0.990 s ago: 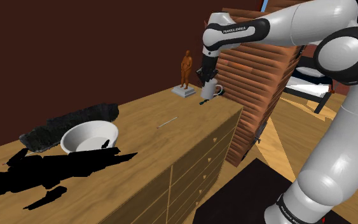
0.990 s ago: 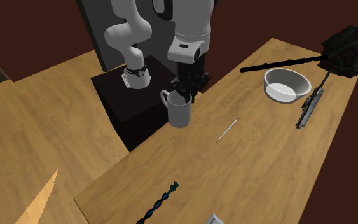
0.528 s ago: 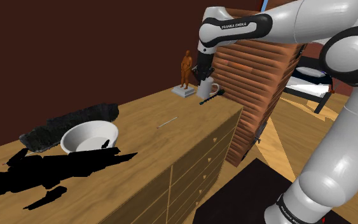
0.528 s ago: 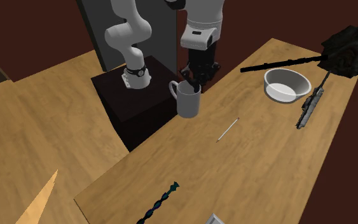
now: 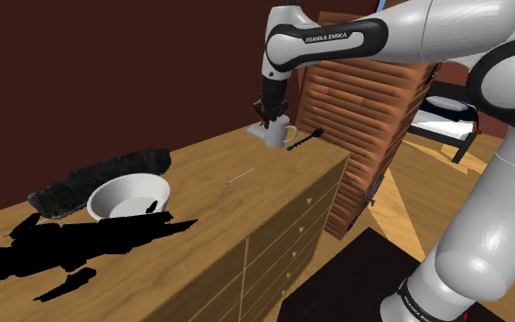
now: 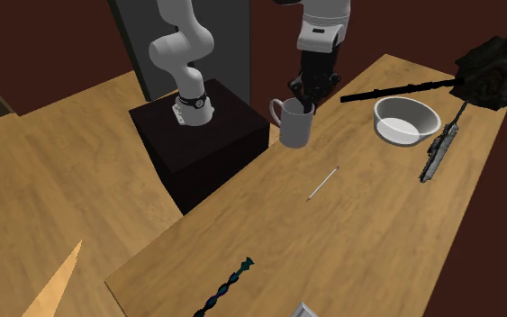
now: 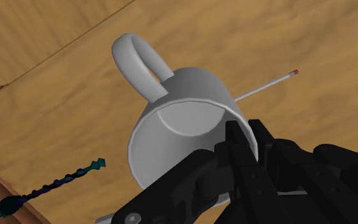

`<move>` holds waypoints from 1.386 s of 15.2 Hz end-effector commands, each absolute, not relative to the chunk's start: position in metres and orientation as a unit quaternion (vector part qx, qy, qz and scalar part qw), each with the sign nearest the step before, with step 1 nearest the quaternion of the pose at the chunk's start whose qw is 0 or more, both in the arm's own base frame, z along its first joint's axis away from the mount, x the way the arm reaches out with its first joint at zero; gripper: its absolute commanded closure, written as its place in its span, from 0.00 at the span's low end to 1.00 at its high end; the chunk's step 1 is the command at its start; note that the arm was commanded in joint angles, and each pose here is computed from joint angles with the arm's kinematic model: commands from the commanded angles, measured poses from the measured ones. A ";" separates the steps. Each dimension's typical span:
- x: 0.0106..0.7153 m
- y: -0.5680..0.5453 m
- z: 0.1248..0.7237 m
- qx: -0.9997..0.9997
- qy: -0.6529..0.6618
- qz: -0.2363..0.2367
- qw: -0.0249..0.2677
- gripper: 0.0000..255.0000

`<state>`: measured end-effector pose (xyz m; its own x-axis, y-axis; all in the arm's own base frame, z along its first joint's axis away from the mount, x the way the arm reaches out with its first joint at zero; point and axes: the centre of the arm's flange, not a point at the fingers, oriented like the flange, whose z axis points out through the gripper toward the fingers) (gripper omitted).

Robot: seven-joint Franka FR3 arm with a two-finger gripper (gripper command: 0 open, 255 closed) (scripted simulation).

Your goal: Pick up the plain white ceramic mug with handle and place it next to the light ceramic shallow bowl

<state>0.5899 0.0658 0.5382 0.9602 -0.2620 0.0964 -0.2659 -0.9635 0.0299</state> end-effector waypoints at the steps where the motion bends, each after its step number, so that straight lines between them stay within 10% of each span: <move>1: 0.585 0.094 0.539 0.990 -0.134 0.046 0.021 1.00; 21: 0.568 0.305 0.519 0.990 -0.134 0.046 0.021 1.00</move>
